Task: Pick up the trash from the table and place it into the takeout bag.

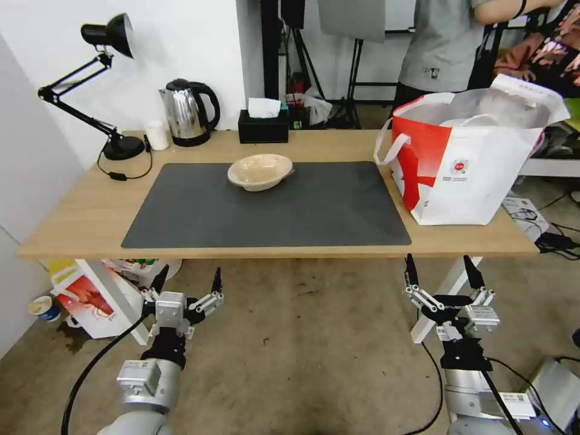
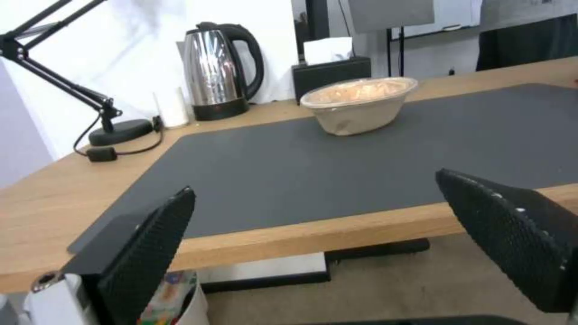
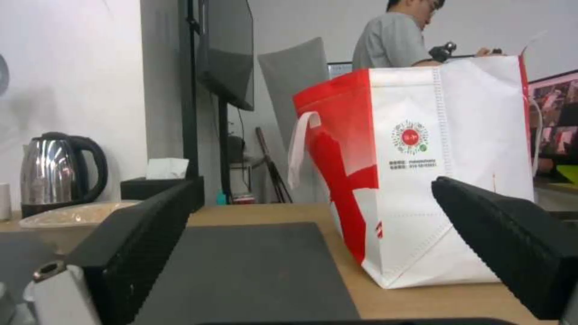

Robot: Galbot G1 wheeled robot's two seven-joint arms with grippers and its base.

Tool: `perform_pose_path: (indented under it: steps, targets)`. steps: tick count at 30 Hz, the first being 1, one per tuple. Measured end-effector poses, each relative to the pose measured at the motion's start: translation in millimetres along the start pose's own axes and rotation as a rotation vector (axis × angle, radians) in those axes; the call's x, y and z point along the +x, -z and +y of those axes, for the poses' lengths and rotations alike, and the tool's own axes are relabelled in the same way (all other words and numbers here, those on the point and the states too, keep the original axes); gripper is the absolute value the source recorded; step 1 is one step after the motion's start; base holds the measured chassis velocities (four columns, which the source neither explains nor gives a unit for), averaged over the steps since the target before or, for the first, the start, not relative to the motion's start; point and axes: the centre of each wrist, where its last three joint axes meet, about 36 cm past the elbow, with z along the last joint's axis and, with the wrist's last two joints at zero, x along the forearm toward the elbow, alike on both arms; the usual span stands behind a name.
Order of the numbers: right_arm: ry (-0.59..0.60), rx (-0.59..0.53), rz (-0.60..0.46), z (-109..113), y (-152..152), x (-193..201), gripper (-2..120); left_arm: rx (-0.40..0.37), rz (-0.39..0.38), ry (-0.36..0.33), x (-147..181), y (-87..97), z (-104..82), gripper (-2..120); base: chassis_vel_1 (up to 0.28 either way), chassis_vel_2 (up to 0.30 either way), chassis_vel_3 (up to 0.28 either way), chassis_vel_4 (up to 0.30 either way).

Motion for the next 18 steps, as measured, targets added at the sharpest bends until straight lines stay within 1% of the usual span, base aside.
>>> perform_pose_path:
  steps: [18]
  targets:
    - [0.000, 0.001, 0.001, -0.1, -0.3, 0.1, 100, 0.000, 0.000, 0.000, 0.0, 0.0, 0.0, 100, 0.000, 0.000, 0.000, 0.000]
